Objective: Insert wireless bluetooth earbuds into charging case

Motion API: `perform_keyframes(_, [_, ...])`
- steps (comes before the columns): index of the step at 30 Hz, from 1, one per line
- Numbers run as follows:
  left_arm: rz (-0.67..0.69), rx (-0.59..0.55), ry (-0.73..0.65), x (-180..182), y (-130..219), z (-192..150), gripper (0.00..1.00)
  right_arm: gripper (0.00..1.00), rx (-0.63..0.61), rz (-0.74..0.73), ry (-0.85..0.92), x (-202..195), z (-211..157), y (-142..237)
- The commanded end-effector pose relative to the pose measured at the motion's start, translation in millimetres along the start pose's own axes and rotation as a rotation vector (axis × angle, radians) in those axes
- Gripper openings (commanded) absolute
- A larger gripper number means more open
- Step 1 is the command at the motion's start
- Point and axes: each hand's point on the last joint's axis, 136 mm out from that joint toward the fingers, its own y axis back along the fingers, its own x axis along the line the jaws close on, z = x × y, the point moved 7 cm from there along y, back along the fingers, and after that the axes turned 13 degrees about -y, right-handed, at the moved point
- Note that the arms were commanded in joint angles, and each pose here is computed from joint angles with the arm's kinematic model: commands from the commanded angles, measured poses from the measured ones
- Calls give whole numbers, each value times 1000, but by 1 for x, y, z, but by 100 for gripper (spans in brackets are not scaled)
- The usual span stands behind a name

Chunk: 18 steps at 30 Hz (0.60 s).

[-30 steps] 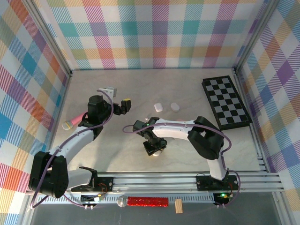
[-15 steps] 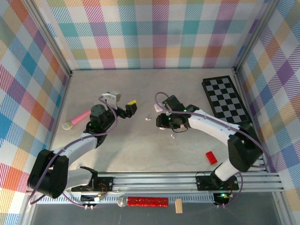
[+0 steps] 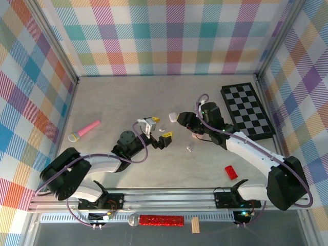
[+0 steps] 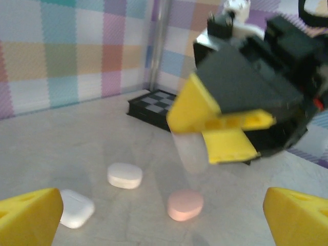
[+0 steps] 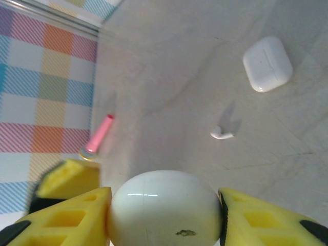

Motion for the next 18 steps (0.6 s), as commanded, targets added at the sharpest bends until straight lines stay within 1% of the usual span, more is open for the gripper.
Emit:
perform_keyframes(1, [-22, -98, -13, -7, -16, 15, 90, 48, 6, 125, -50, 15, 1, 5])
perform_keyframes(2, [-41, -119, -11, -9, -21, 16, 84, 48, 9, 134, -56, 15, 1, 5])
perform_keyframes(3, [-49, -135, -3, -10, -24, 15, 81, 48, 14, 140, -60, 16, 0, 5])
perform_keyframes(9, [-67, -152, -17, -10, -43, 18, 78, 48, 38, 170, -78, 16, -3, 7])
perform_keyframes(10, [-63, -151, -17, -9, -45, 18, 73, 48, 38, 173, -80, 16, -4, 7])
perform_keyframes(11, [-59, -154, -18, -8, -47, 18, 69, 48, 38, 182, -80, 17, -4, 8])
perform_keyframes(12, [-56, -156, -20, -8, -49, 19, 68, 48, 41, 183, -79, 17, -4, 8])
perform_keyframes(18, [-75, -160, -13, -8, -58, 18, 56, 47, 70, 188, -84, 16, -7, 7])
